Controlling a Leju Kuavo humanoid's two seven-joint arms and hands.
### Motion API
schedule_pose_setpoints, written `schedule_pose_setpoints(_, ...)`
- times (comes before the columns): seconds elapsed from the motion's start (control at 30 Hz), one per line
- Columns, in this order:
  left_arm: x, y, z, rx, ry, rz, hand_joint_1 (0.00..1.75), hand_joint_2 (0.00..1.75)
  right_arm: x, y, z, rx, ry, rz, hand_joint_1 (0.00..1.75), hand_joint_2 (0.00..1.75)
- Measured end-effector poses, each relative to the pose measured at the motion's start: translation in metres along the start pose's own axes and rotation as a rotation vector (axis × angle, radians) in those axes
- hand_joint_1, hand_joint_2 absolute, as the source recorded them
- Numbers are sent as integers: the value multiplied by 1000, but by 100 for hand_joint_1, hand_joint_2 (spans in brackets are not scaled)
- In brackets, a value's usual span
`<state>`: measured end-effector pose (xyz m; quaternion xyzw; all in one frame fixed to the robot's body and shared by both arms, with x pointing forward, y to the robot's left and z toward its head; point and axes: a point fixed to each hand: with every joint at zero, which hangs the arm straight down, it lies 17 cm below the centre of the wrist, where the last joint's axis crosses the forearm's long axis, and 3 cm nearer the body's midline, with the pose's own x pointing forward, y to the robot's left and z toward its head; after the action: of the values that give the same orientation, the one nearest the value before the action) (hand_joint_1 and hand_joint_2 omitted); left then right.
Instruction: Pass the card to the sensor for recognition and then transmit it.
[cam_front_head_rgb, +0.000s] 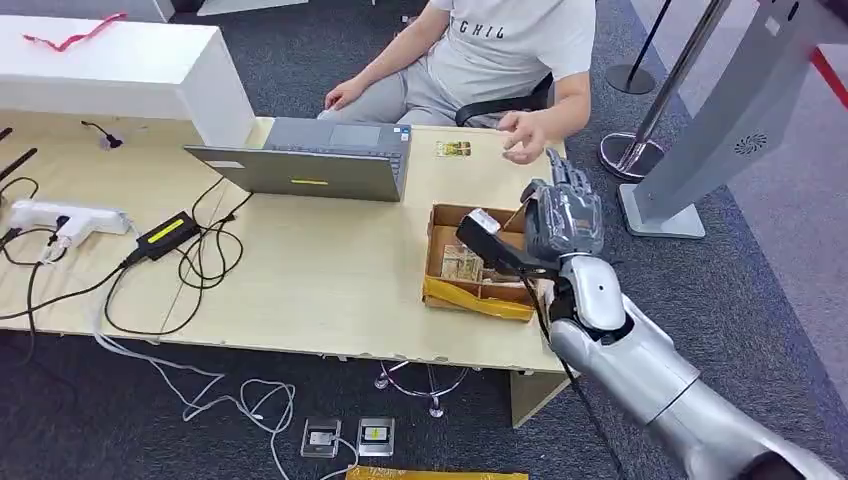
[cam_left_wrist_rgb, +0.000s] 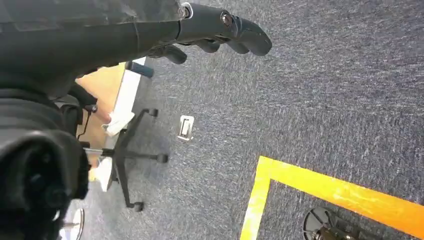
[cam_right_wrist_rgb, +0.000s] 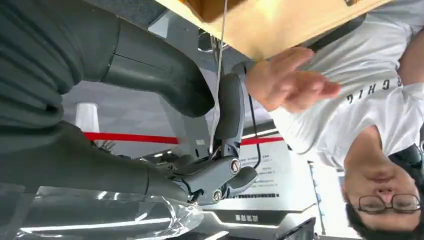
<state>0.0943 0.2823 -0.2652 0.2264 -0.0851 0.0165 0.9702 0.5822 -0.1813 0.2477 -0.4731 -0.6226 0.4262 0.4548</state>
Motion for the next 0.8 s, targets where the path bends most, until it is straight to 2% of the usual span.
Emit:
schedule_pose_setpoints(0.3,0,-1,-1,-10,-4,-3,0,0,-14,-32,-19,-70,33,32,175,175)
schedule_pose_setpoints(0.8,-3,-2,0,-16,15,4,0,0,-22,-31,-22,-69,49,60,175,175)
